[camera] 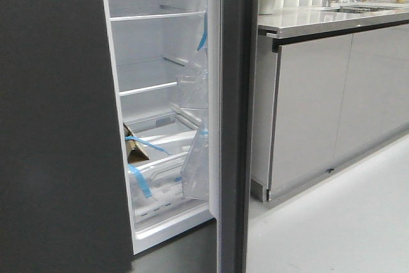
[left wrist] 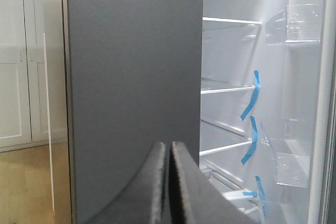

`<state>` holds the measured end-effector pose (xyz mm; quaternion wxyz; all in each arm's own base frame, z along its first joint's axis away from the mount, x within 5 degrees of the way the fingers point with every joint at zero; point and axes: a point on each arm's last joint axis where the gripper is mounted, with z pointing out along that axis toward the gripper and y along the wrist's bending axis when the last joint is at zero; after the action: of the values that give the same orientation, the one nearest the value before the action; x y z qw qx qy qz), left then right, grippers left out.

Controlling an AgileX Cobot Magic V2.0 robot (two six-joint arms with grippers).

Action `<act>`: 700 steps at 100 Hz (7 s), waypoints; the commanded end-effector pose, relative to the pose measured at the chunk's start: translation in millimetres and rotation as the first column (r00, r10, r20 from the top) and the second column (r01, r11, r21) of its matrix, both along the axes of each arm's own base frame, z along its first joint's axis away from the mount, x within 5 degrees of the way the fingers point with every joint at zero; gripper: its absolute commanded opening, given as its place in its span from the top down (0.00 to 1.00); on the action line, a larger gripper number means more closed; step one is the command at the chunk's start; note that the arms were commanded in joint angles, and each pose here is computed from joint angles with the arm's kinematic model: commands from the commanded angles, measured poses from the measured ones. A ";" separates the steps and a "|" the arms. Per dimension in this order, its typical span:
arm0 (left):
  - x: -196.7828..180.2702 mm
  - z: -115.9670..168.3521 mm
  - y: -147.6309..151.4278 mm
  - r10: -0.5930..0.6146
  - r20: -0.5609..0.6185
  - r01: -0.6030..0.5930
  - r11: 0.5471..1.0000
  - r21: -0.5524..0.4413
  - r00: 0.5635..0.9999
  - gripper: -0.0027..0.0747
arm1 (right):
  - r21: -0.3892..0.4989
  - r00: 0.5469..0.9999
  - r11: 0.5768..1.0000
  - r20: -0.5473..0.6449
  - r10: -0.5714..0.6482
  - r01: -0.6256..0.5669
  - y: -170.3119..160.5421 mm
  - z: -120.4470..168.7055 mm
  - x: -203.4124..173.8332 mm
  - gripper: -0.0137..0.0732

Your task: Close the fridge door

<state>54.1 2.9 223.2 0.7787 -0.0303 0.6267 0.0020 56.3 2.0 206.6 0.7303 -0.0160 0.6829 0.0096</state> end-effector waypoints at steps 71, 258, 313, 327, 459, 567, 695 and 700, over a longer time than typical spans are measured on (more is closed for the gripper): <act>-0.4 -4.7 -0.1 -0.005 0.050 0.006 1.000 -0.006 0.999 0.99 | -0.009 0.996 1.000 0.085 -0.003 0.003 0.0 2.4 -1.6 0.90; -0.4 -4.7 -0.1 -0.005 0.050 0.006 1.000 -0.006 0.999 0.99 | -0.009 0.996 1.000 0.085 -0.003 0.003 0.0 2.4 -1.6 0.90; -0.4 -4.7 -0.1 -0.005 0.050 0.006 1.000 -0.006 0.999 0.99 | -0.009 0.996 1.000 0.085 -0.003 0.003 0.0 2.4 -1.6 0.90; -0.4 -4.7 -0.1 -0.005 0.050 0.006 1.000 -0.006 0.999 0.99 | -0.009 0.996 1.000 0.085 -0.003 0.003 0.0 2.4 -1.6 0.90; -0.4 -4.7 -0.1 -0.005 0.050 0.006 1.000 -0.006 0.999 0.99 | -0.009 0.996 1.000 0.085 -0.003 0.003 0.0 2.4 -1.6 0.90; -0.4 -4.7 -0.1 -0.005 0.050 0.006 1.000 -0.006 0.999 0.99 | -0.009 0.996 1.000 0.085 -0.003 0.003 0.0 2.4 -1.6 0.90; -0.4 -4.7 -0.1 -0.005 0.050 0.006 1.000 -0.006 0.999 0.99 | 0.822 0.995 0.561 -0.067 -0.075 0.098 -9.2 144.9 120.4 0.90; -0.4 -4.7 -0.1 -0.005 0.050 0.006 1.000 -0.006 0.999 0.99 | 0.837 0.994 0.536 -0.088 -0.060 0.106 -7.6 142.1 122.7 0.90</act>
<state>54.1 2.9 223.2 0.7787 -0.0303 0.6267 0.0020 176.5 -1.6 335.8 0.6237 0.3334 0.6494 0.2795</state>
